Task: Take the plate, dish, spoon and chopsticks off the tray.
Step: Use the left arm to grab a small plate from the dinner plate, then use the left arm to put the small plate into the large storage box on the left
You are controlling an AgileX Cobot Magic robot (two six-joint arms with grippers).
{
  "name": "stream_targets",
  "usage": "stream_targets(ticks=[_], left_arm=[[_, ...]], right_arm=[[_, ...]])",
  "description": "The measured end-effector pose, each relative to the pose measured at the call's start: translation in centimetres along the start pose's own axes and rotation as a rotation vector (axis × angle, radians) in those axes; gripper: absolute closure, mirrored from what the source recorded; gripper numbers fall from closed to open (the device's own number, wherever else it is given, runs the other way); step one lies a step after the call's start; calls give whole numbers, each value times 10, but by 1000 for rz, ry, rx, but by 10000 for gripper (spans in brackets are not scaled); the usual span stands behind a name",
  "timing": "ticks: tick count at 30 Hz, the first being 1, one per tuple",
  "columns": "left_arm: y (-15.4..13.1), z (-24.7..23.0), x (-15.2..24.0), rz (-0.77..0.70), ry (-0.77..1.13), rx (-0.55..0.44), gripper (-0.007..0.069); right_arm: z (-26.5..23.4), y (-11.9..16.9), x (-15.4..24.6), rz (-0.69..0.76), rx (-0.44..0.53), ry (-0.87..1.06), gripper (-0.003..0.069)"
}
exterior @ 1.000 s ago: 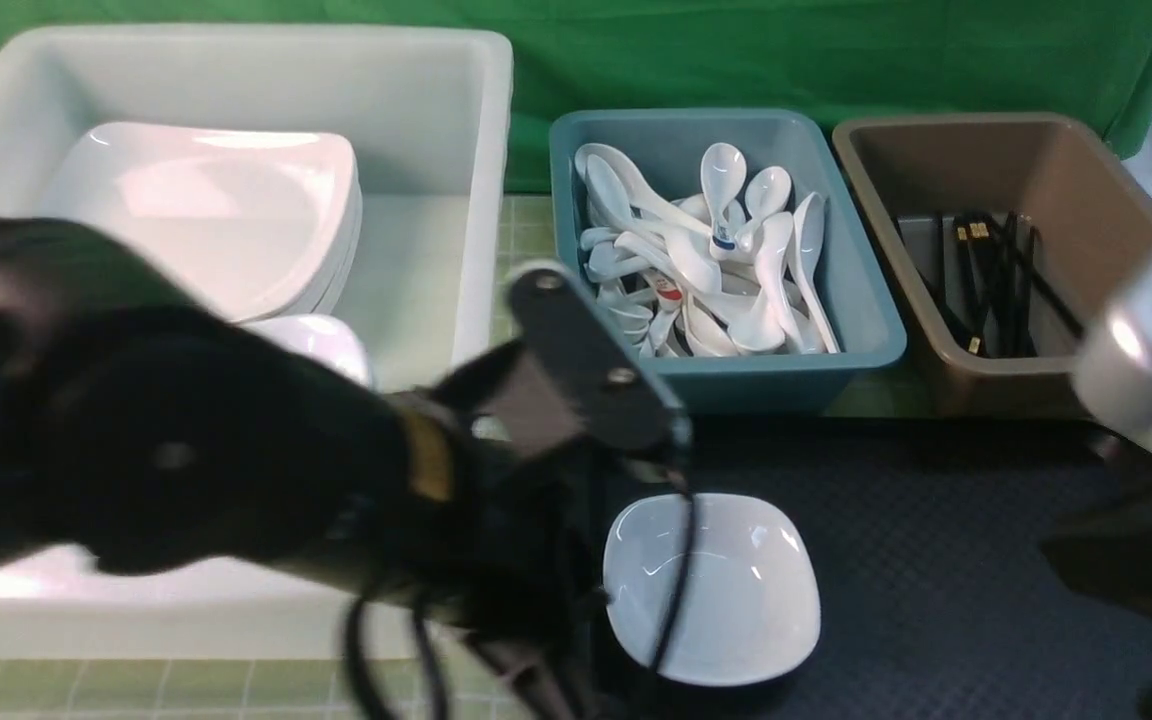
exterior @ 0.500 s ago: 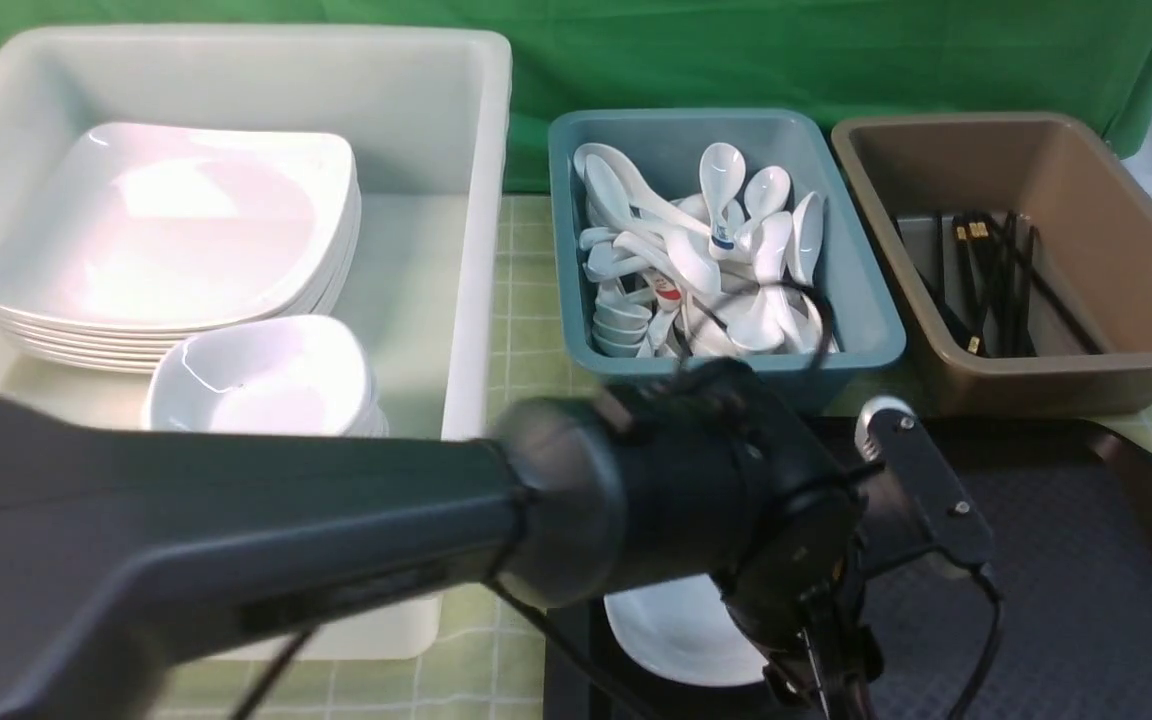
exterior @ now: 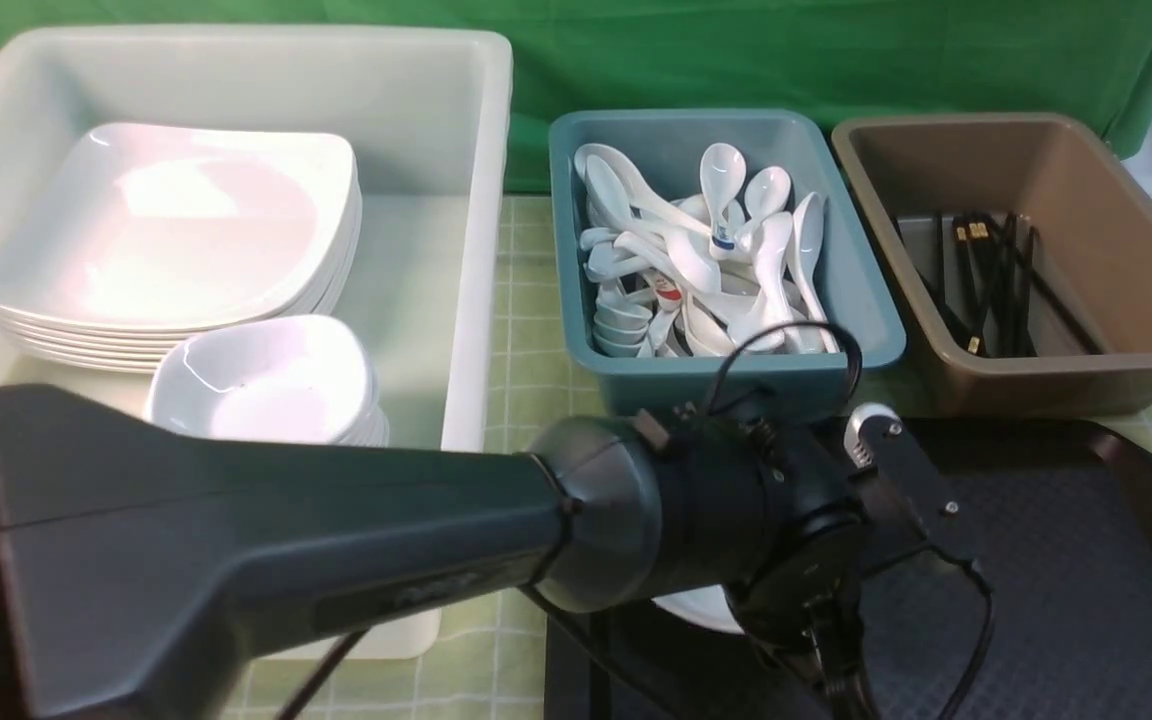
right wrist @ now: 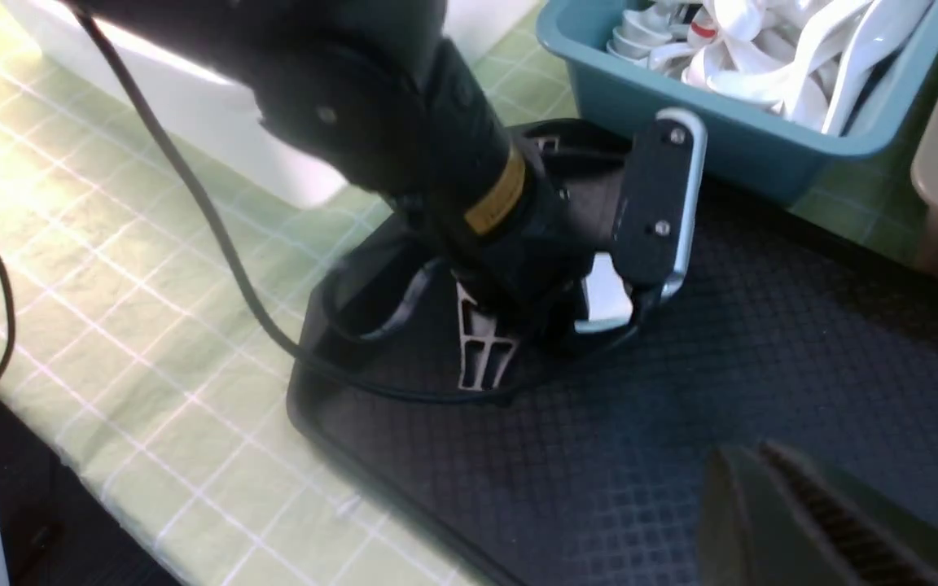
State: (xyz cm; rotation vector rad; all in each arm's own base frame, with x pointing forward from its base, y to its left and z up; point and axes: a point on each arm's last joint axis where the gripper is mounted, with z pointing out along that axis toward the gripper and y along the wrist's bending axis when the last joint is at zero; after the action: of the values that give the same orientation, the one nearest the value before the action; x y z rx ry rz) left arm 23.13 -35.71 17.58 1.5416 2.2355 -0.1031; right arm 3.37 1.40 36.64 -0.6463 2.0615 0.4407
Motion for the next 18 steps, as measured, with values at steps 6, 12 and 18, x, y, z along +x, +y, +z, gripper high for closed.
stream_targets(ticks=[6,12,18], left_arm=[[-14,-87,-11,-14,-105,27,596],[5,-223,9,-46,-380,-67,596],[58,-262,71,-174,-269,-342,596]], right_arm=[[0,1,-2,34,-7,-20,622],[-2,4,-14,50,-52,-154,622],[-6,8,-29,60,-83,-221,622]])
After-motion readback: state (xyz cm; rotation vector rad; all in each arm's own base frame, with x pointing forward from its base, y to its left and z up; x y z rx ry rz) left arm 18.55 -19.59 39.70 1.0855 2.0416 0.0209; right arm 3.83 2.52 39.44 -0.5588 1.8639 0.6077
